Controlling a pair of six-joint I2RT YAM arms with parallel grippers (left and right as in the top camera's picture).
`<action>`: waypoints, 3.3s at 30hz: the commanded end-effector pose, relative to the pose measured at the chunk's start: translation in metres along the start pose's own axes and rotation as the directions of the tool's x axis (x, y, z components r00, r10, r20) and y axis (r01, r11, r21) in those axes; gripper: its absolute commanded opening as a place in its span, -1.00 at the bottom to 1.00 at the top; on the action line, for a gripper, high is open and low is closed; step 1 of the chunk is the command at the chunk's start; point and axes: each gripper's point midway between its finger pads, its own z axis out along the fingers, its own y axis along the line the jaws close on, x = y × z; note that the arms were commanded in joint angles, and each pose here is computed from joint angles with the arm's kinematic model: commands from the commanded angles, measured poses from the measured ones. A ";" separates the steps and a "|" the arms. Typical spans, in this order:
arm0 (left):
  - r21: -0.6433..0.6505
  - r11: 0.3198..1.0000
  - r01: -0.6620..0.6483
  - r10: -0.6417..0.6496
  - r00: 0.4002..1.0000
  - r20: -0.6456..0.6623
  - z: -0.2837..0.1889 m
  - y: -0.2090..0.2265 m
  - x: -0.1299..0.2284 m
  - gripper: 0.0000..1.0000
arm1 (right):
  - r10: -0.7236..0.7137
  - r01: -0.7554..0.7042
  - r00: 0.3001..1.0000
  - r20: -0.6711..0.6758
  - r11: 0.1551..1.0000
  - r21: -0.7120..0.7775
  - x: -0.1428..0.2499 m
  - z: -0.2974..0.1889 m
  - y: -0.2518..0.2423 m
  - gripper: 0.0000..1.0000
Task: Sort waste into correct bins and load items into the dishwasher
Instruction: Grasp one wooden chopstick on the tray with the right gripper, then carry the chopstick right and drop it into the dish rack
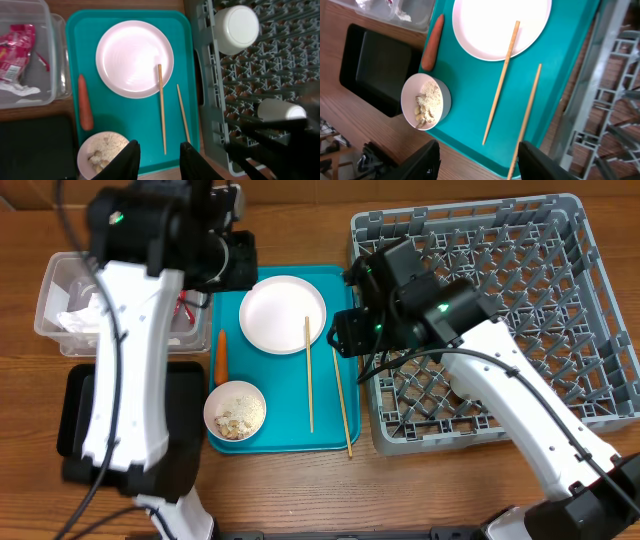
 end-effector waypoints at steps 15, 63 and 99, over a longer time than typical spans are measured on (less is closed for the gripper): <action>-0.172 0.980 0.103 -0.130 0.980 -0.153 -0.006 0.044 0.102 -0.27 | -0.019 -0.001 0.996 0.085 0.973 0.229 0.000 0.132 -0.025 0.06; -0.202 0.971 0.132 -0.173 0.963 -0.207 0.071 0.063 0.114 0.03 | -0.002 -0.013 0.996 0.086 0.984 0.179 -0.022 0.145 -0.004 -0.92; -0.193 0.963 0.190 -0.222 0.962 -0.159 0.074 0.060 0.104 0.22 | 0.137 -0.126 0.991 0.001 0.905 0.406 -0.007 0.041 -0.140 -0.91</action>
